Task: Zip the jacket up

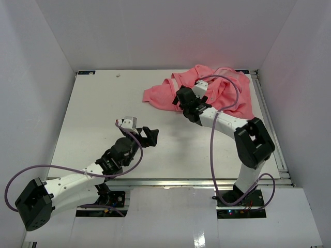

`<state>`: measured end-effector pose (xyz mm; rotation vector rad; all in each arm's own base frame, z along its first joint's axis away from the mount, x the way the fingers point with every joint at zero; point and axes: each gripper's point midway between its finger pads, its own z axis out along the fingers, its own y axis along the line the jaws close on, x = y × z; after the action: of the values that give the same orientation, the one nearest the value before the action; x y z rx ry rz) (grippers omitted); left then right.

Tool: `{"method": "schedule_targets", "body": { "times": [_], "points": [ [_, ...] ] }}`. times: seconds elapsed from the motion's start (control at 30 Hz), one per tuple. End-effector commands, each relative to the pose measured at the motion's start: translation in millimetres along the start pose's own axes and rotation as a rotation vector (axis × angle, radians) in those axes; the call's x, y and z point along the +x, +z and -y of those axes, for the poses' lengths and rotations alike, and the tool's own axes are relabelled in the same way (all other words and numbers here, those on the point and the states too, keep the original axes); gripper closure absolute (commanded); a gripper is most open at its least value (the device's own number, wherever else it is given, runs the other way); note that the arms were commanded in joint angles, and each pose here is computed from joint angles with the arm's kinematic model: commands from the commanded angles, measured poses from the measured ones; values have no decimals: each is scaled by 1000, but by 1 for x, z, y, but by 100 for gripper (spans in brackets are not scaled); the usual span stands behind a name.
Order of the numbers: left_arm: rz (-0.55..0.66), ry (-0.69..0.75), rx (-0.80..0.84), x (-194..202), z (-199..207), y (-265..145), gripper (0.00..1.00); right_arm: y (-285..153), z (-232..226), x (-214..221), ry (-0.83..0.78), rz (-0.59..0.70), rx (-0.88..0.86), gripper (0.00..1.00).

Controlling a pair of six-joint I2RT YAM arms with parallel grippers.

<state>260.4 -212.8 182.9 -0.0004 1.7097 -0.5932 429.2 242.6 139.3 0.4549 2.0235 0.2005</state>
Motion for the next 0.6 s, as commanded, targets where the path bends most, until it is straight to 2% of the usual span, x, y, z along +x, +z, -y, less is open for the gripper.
{"method": "schedule_targets", "body": {
  "times": [0.0,0.17,0.3,0.33,0.43,0.47,0.5,0.57],
  "points": [
    [32,-45,14,-6,1,-4,2,29,-23,-25,118,40,2,5],
    [41,-55,51,-8,7,-6,2,73,-8,-17,65,20,62,1],
    [21,-43,54,-3,9,-4,2,78,1,-4,-15,-29,56,35],
    [14,-39,54,-2,9,-3,2,74,4,-1,-16,-32,48,39],
    [10,-36,56,-1,9,-2,2,52,29,12,-109,-52,15,59],
    [10,-36,56,-1,9,-2,2,49,34,10,-125,-40,18,61],
    [11,-39,58,-2,10,-3,2,38,53,12,-147,-33,53,68],
    [7,-54,52,-2,10,-4,2,11,90,19,-167,-29,101,74]
  ]
}}
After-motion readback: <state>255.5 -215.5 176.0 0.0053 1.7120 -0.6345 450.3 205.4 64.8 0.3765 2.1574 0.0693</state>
